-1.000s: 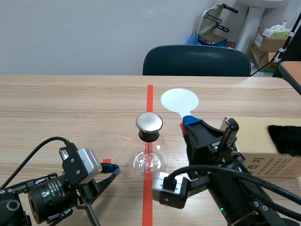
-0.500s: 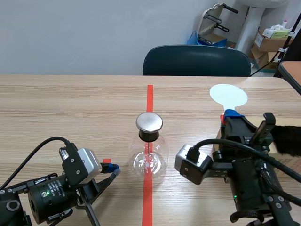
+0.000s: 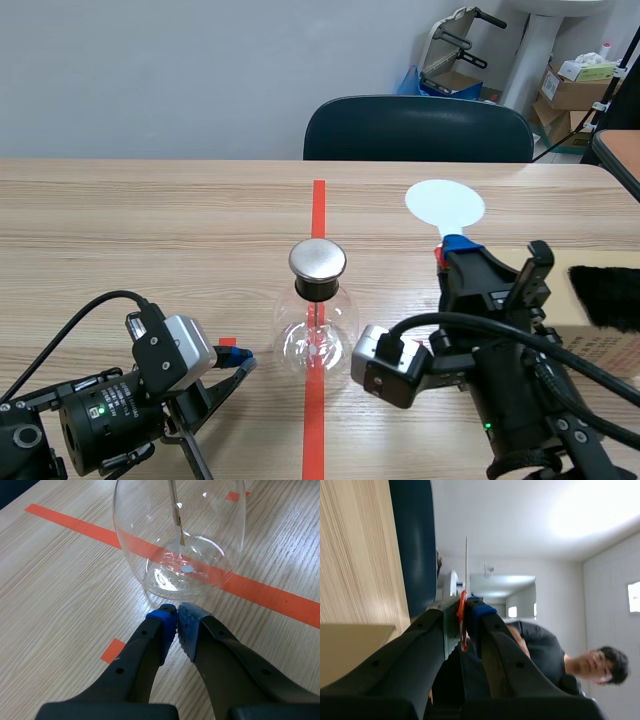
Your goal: Do the electroscope experiment
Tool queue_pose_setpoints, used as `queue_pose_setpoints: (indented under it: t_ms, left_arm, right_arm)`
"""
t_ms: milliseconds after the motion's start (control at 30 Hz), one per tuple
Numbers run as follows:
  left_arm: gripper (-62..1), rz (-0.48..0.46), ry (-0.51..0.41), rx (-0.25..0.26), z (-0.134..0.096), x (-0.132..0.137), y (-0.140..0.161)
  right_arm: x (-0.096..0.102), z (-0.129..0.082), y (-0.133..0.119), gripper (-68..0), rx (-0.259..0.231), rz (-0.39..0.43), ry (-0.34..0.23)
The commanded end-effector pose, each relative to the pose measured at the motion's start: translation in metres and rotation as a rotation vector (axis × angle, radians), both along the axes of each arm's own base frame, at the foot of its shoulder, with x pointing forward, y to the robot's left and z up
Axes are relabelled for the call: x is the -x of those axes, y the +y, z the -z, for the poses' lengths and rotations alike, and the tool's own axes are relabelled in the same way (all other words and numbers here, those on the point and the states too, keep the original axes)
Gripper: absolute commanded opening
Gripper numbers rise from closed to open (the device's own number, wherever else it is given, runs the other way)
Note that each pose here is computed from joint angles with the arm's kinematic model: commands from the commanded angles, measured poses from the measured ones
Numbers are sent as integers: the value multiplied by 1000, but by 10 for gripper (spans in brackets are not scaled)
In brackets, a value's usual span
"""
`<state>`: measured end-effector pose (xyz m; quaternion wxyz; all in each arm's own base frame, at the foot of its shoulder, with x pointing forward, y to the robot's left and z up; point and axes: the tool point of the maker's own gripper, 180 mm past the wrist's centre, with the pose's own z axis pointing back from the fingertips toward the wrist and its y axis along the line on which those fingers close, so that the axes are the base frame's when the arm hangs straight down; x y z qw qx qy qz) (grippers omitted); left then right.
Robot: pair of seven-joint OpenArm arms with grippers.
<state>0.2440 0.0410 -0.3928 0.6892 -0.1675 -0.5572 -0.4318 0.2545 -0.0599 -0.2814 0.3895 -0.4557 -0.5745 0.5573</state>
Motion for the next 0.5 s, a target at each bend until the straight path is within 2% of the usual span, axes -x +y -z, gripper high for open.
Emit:
queue_pose_setpoints:
  t_ms: [0, 267, 467]
  left_arm:
    - [-552, 0, -19, 28, -8, -3, -5]
    - [-552, 0, -19, 28, -8, -3, -5]
    - [-552, 0, -19, 28, -8, -3, -5]
  right_arm:
    - [0, -7, 6, -658, 10, -46, -27]
    - [20, -3, 47, -658, 36, -302, -16]
    - [32, -1, 62, -658, 47, -408, -12]
